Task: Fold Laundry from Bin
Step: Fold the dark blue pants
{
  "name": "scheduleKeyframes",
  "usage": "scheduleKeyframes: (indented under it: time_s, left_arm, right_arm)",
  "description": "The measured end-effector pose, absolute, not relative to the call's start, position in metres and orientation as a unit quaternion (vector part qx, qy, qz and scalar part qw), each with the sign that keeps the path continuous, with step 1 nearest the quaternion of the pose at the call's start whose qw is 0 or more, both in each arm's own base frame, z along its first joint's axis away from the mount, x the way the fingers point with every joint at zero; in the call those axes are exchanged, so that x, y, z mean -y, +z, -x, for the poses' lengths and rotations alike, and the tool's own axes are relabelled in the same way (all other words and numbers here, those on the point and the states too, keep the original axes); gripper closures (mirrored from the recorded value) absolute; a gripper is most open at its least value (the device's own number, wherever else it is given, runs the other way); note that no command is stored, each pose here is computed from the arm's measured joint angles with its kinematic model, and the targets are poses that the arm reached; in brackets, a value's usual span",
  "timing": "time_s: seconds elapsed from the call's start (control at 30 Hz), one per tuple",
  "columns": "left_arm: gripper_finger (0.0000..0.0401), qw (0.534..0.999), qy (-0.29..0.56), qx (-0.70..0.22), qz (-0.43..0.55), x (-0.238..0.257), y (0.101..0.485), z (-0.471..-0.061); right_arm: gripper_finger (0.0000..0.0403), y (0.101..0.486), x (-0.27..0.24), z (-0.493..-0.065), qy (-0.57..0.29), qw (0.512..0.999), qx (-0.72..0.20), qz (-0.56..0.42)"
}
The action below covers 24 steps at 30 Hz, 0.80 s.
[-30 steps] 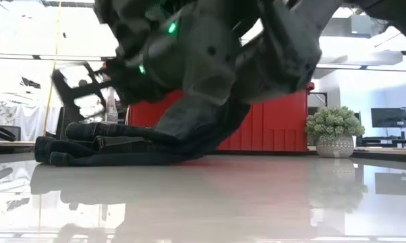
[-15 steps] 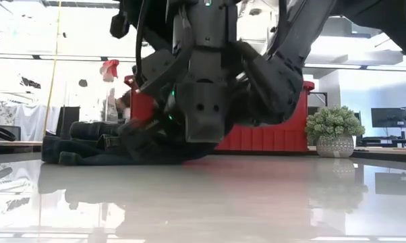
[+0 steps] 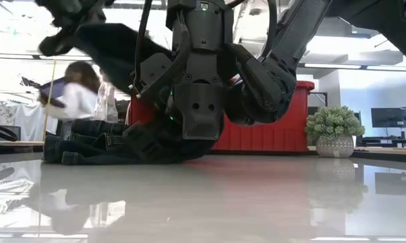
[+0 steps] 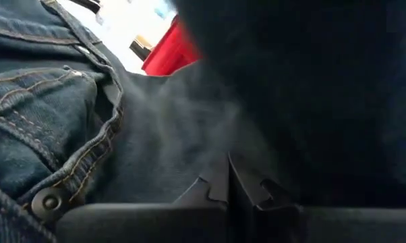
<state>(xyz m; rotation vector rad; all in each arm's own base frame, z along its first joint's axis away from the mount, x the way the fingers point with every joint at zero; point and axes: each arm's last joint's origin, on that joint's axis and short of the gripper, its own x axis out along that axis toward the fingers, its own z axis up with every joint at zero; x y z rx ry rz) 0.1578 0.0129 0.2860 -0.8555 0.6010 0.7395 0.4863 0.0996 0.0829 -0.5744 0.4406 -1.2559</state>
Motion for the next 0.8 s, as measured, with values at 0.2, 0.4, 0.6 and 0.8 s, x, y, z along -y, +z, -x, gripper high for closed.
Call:
scheduleKeyframes:
  time_s: [0.2, 0.4, 0.6, 0.8]
  left_arm:
    - [0.0401, 0.768, 0.373, -0.327, 0.404, -0.011, 0.236, -0.160]
    - [0.0401, 0.748, 0.363, -0.355, 0.427, -0.008, 0.202, -0.165]
    - [0.0401, 0.751, 0.358, -0.365, 0.417, -0.003, 0.199, -0.166]
    - [0.0401, 0.759, 0.362, -0.360, 0.403, 0.000, 0.199, -0.166]
  right_arm:
    - [0.0385, 0.084, -0.117, -0.483, -0.537, 0.748, -0.226, 0.317]
    - [0.0385, 0.093, -0.151, -0.476, -0.483, 0.762, -0.229, 0.366]
    - [0.0385, 0.125, -0.169, -0.470, -0.451, 0.771, -0.227, 0.389]
    - [0.0385, 0.164, -0.178, -0.447, -0.377, 0.811, -0.216, 0.392]
